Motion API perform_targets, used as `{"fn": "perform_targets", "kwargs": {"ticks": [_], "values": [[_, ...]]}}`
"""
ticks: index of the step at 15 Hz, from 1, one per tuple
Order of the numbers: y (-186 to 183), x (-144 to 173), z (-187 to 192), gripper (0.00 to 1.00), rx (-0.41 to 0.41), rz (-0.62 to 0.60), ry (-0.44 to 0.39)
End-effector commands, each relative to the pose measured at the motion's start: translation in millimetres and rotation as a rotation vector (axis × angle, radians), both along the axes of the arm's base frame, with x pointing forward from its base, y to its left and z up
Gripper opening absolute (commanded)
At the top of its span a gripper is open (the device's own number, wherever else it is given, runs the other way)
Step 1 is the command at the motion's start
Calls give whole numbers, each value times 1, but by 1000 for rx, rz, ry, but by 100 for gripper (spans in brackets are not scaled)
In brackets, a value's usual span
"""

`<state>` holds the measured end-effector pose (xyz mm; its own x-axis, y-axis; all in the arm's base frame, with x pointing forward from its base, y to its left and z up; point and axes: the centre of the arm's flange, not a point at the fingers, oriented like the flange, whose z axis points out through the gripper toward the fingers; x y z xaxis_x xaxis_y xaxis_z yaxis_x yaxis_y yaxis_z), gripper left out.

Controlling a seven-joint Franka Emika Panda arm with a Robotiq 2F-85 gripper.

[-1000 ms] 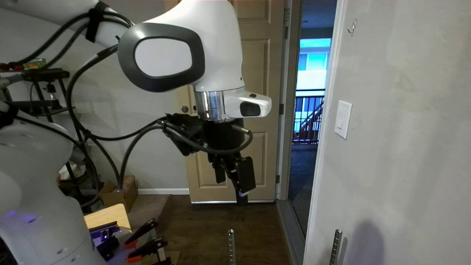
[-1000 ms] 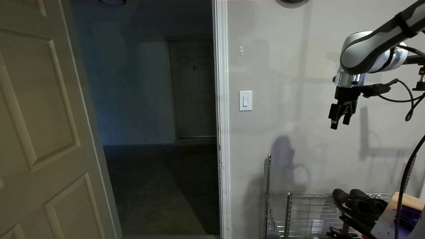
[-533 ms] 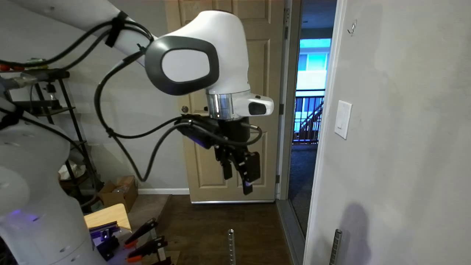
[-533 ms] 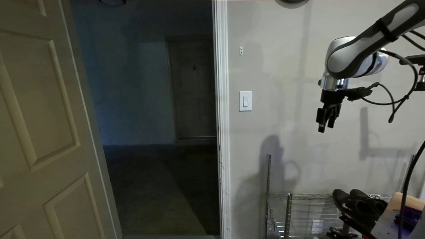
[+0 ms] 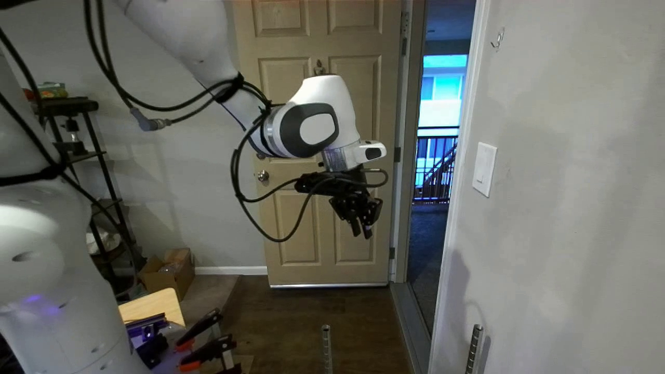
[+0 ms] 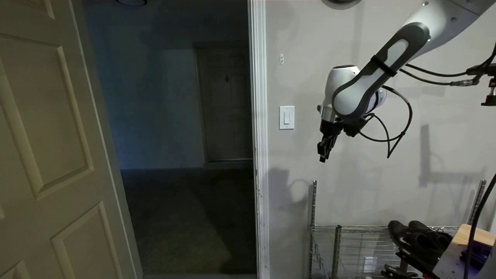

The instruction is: Turn off the light

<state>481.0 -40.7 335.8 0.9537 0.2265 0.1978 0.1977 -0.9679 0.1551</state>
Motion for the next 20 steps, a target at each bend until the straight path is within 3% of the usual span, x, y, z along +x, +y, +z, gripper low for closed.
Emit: {"fn": "perform_targets", "kwargs": {"ticks": [1, 4, 5, 13, 20], "values": [[-1, 40, -19, 7, -56, -42, -135], [-9, 56, -22, 0, -46, -122, -257], [-13, 61, -22, 4, -44, -150, -289], [-27, 95, 0, 5, -32, -277, -507], [-21, 123, 10, 5, -13, -351, -585]]}}
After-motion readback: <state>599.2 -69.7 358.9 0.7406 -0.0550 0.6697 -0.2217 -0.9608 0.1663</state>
